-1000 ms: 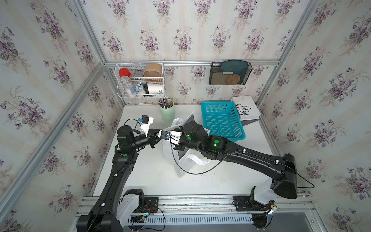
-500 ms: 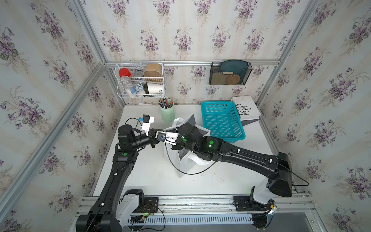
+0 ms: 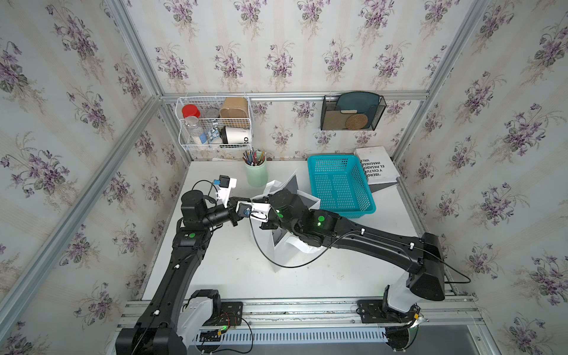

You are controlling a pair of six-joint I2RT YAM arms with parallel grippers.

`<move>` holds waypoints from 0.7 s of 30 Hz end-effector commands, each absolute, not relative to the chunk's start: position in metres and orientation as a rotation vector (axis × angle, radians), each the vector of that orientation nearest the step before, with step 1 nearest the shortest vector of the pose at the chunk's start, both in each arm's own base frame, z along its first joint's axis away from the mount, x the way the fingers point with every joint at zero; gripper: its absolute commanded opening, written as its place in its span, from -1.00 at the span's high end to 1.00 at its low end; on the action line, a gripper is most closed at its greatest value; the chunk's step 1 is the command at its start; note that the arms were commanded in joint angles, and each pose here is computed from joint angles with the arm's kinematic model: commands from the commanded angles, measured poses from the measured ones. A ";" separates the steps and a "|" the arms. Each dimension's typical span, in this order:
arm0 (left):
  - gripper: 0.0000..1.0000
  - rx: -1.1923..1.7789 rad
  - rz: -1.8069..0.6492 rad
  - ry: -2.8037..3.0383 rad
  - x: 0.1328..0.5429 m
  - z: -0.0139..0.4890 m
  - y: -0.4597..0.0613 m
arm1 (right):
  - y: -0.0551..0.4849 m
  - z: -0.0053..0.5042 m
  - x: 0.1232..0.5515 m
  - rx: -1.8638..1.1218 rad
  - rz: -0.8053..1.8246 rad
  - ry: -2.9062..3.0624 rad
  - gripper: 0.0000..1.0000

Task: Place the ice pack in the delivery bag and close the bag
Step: Tear off the adhesive seal from the delivery bag.

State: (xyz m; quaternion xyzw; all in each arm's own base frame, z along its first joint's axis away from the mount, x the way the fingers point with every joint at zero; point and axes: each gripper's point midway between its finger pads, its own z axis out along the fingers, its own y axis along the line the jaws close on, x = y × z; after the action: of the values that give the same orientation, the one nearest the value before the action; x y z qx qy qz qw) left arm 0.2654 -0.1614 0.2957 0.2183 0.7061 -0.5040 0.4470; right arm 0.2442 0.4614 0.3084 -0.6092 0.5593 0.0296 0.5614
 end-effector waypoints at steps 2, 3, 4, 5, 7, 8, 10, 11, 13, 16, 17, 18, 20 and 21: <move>1.00 0.581 -1.262 1.726 0.260 0.301 -0.165 | 0.462 0.314 0.250 -1.403 0.045 1.319 0.67; 1.00 0.583 -1.264 1.725 0.260 0.301 -0.165 | 0.463 0.314 0.250 -1.404 0.045 1.319 0.69; 1.00 0.586 -1.265 1.724 0.259 0.301 -0.165 | 0.464 0.313 0.249 -1.408 0.044 1.320 0.73; 1.00 0.583 -1.265 1.727 0.260 0.301 -0.165 | 0.464 0.312 0.250 -1.412 0.041 1.322 0.76; 1.00 0.587 -1.265 1.725 0.259 0.302 -0.166 | 0.465 0.311 0.249 -1.420 0.040 1.325 0.84; 1.00 0.589 -1.265 1.724 0.259 0.302 -0.166 | 0.465 0.310 0.249 -1.422 0.038 1.326 0.91; 1.00 0.593 -1.270 1.724 0.258 0.302 -0.167 | 0.465 0.310 0.250 -1.422 0.037 1.330 1.00; 1.00 0.595 -1.269 1.723 0.258 0.303 -0.167 | 0.465 0.309 0.250 -1.421 0.036 1.331 1.00; 1.00 0.600 -1.270 1.721 0.257 0.304 -0.167 | 0.466 0.309 0.252 -1.417 0.033 1.341 1.00; 1.00 0.604 -1.272 1.721 0.257 0.303 -0.168 | 0.465 0.311 0.252 -1.404 0.036 1.354 1.00; 1.00 0.602 -1.273 1.724 0.257 0.302 -0.168 | 0.464 0.312 0.253 -1.396 0.037 1.357 1.00; 1.00 0.602 -1.272 1.725 0.257 0.302 -0.168 | 0.463 0.314 0.254 -1.382 0.034 1.361 1.00; 1.00 0.600 -1.270 1.730 0.257 0.299 -0.167 | 0.460 0.321 0.258 -1.344 0.020 1.369 1.00; 1.00 0.599 -1.270 1.733 0.257 0.298 -0.167 | 0.458 0.324 0.260 -1.322 0.012 1.374 1.00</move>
State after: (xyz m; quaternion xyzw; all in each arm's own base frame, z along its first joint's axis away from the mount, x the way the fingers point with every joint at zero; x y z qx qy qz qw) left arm 0.2692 -0.1612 0.2940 0.2089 0.7141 -0.4946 0.4492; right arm 0.2507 0.4629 0.3093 -0.6009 0.5732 0.0113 0.5570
